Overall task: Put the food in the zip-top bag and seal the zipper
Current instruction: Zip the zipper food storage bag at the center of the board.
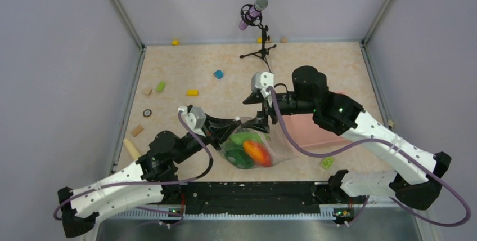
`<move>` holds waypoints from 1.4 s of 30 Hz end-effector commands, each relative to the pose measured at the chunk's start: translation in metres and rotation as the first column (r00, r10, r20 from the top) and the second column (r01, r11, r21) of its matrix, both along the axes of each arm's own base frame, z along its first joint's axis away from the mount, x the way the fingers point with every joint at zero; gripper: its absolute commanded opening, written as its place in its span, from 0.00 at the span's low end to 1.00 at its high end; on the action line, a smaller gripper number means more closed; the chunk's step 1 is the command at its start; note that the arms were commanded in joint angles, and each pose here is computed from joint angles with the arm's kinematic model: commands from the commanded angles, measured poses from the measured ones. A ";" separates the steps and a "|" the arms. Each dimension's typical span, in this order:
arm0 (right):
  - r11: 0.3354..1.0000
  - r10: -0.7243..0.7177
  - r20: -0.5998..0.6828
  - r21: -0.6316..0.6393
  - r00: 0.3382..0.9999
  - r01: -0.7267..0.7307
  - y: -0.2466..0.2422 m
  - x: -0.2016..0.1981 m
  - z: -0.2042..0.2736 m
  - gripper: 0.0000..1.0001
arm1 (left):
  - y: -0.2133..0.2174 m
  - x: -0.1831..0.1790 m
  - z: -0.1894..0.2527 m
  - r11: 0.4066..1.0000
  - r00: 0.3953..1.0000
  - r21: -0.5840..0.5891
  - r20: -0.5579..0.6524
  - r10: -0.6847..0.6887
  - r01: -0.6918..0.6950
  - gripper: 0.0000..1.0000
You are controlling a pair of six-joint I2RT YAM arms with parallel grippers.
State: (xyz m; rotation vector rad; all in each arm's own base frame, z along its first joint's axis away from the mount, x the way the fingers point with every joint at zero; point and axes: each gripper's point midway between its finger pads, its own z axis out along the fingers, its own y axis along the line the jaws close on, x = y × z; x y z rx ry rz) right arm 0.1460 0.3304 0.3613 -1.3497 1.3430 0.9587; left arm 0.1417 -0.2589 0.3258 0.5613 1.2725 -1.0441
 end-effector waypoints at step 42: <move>0.955 0.289 0.097 -0.097 0.952 -0.280 0.007 -0.031 -0.040 0.32 | -0.012 -0.003 0.017 0.999 0.999 0.000 0.023 -0.048 0.048 0.00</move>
